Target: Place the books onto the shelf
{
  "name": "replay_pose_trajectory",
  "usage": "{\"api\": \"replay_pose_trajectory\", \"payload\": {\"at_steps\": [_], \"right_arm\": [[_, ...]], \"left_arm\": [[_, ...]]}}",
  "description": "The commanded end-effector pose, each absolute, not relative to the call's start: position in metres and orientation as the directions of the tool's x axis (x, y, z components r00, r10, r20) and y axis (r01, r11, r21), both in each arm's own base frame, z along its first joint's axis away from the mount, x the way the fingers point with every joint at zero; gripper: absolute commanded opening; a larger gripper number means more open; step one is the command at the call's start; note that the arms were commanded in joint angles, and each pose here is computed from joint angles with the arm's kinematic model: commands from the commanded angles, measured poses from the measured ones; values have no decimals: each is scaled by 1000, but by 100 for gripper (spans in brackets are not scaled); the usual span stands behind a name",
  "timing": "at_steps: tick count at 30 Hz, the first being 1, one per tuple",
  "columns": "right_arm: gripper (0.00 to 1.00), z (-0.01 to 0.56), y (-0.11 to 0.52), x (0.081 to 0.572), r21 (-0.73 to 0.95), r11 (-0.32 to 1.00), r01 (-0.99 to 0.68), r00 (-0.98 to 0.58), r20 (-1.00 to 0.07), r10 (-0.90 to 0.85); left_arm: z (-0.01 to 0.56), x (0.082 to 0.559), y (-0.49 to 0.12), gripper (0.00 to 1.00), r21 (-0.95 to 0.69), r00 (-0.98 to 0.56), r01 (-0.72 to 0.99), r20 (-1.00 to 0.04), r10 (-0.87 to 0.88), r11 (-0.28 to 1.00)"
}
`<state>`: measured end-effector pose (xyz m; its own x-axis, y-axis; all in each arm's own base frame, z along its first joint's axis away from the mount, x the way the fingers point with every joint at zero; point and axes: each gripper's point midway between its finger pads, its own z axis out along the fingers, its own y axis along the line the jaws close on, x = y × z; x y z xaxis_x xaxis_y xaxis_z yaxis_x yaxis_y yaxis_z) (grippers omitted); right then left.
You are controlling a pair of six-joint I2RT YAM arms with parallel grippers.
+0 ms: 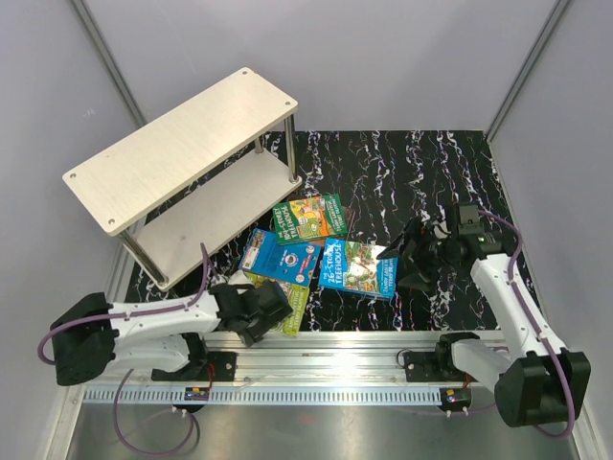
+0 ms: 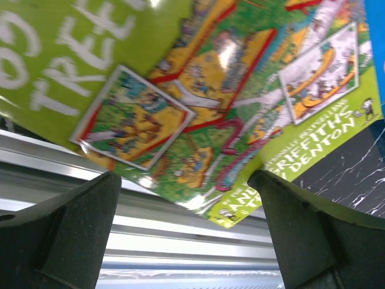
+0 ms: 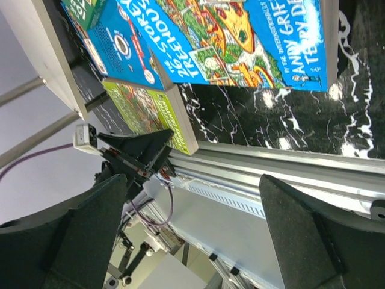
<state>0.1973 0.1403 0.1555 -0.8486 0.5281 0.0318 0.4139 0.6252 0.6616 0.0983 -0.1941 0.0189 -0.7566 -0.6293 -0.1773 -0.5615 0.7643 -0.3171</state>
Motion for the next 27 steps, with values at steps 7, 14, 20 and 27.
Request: {"api": "replay_pose_trajectory", "payload": {"at_steps": [7, 14, 20, 27], "right_arm": [[100, 169, 148, 165, 661, 688, 300, -915, -5, 403], [100, 166, 153, 149, 638, 736, 226, -945, -38, 324], [100, 164, 156, 143, 638, 747, 189, -955, -57, 290], [100, 163, 158, 133, 634, 758, 152, -963, -76, 257]], "left_arm": [[20, 124, -217, 99, -317, -670, -592, -318, -671, 741], [-26, 107, -239, 99, -222, -729, -596, -254, -636, 772], [-47, 93, -260, 58, -235, -776, -545, -221, -591, 805], [-68, 53, -279, 19, -199, -837, -484, -178, -517, 852]]}}
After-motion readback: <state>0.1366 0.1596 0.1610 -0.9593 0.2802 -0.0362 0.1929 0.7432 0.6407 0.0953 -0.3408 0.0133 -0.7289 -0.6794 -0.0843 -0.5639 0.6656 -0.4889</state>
